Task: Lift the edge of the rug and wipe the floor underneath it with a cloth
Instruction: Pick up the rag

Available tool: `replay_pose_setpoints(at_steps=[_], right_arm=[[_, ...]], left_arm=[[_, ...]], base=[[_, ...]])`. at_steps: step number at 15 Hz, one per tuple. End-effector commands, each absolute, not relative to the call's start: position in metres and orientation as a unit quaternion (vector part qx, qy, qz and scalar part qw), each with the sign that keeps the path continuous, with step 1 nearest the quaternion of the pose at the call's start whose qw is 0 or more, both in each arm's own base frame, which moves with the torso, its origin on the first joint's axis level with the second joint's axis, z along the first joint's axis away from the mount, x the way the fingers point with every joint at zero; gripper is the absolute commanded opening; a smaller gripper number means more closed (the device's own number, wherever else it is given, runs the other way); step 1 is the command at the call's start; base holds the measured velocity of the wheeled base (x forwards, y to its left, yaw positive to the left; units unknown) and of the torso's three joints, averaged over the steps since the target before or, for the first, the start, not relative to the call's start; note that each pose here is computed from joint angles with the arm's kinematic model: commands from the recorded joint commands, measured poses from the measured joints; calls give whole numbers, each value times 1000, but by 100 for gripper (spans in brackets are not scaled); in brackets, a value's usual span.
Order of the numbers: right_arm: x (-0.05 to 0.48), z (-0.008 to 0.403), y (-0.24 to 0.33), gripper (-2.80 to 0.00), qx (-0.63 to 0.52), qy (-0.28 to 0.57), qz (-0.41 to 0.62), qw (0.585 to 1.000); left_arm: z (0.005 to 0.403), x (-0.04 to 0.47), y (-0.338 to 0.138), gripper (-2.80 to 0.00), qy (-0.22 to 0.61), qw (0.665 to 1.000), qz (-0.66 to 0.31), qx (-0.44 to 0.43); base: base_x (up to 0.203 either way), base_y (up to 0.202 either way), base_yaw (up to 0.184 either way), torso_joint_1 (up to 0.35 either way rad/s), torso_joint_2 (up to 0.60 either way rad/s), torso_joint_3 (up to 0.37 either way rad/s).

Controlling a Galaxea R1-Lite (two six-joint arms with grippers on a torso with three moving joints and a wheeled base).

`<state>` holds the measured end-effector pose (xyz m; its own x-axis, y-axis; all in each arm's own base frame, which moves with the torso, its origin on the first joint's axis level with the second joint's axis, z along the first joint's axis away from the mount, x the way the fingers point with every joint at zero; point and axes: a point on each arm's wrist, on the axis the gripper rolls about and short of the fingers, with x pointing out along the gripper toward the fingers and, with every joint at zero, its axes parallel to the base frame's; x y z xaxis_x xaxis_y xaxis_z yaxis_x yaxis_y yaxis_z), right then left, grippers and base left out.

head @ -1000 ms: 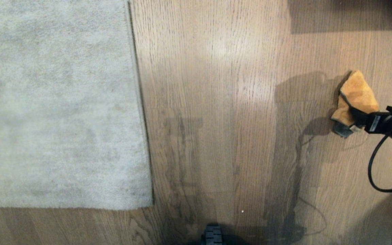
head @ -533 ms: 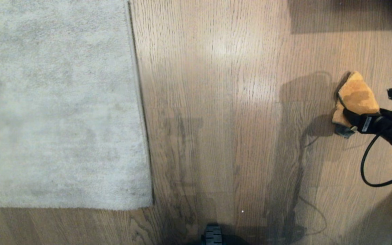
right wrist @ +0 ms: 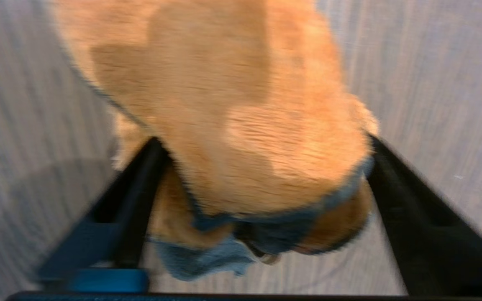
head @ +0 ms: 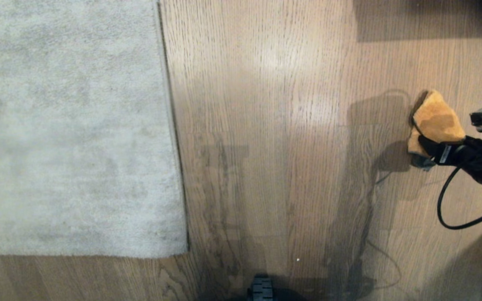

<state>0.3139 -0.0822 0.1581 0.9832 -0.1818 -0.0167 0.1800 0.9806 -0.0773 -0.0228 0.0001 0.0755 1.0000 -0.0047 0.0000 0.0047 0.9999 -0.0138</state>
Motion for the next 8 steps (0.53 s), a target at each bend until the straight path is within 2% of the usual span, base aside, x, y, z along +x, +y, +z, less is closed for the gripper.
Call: replay_pose_setpoints(at_steps=[1, 8], right_arm=[[317, 155, -83, -280, -39, 13, -91, 995], [312, 164, -75, -280, -41, -3, -80, 996]], left_arm=[[75, -23, 0, -280, 0, 1000, -2, -7], [75, -23, 0, -280, 0, 1000, -2, -7]], base=[[0, 0, 0, 0, 0, 0], [0, 0, 0, 0, 0, 0]])
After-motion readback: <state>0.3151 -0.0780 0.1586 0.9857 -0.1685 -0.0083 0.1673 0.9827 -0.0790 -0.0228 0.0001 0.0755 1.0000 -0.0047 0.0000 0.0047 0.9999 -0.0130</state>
